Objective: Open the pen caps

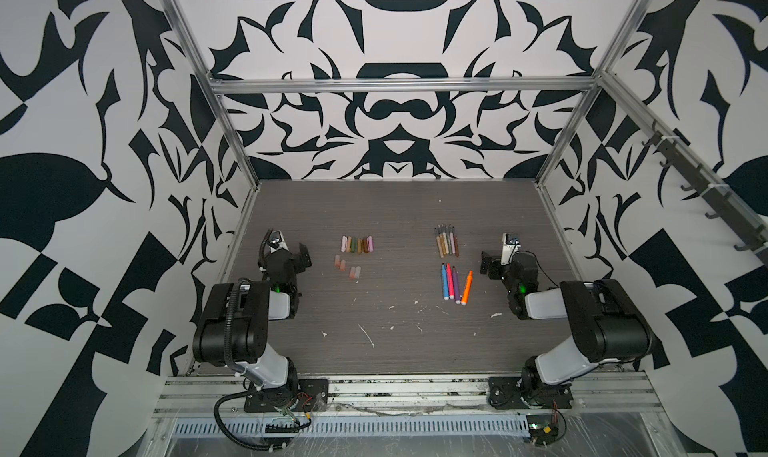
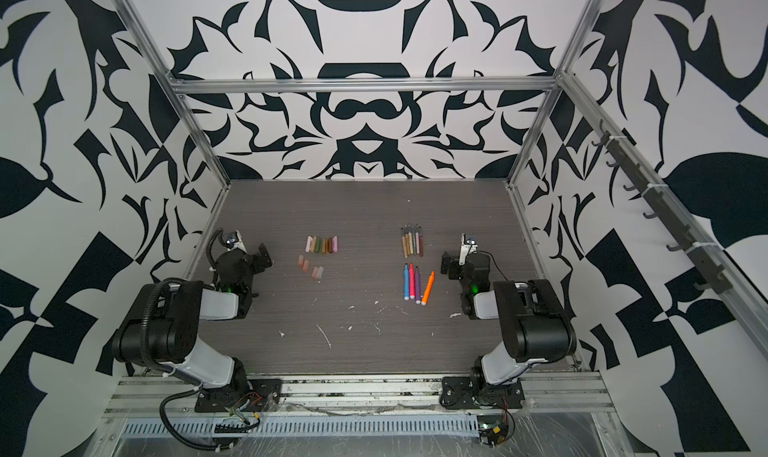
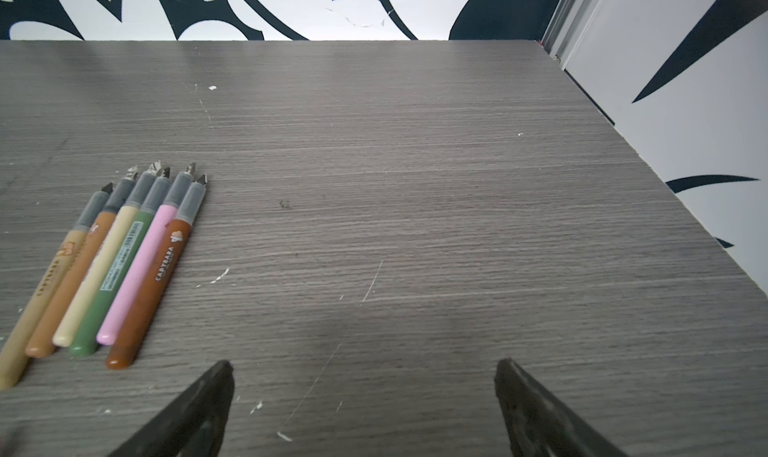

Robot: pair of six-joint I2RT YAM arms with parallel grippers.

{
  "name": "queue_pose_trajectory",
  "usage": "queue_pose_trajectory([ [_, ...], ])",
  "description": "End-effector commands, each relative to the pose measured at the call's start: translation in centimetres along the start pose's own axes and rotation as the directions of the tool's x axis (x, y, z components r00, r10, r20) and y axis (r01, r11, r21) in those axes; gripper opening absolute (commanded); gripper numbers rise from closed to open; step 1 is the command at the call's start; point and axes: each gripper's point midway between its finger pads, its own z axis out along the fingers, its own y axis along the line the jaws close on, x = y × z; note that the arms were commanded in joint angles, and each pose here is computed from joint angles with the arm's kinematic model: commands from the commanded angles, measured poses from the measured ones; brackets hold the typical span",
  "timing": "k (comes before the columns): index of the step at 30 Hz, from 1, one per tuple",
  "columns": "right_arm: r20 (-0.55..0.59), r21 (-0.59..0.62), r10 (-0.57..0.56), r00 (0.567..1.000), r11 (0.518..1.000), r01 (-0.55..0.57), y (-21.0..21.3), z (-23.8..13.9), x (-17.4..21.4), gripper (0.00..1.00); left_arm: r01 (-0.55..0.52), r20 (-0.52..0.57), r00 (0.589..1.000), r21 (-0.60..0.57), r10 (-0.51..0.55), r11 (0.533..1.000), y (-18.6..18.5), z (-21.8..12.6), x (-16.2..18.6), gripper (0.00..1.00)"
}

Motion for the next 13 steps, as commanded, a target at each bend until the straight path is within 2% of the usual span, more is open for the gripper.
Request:
queue_pose_trajectory([
  [1,0.058,-0.013,-0.009,0.998,1.000,0.010,0.34,0.02,-1.99,1.00,0.005,-0.001,1.000,0.028,-0.005,1.000,-0.26,-0.19,0.05,0.99],
  [13,0.057,-0.014,-0.050,0.997,0.999,0.050,0.99,-0.01,-1.95,1.00,0.003,0.004,1.000,0.027,-0.003,1.000,-0.26,-0.26,0.01,0.99],
])
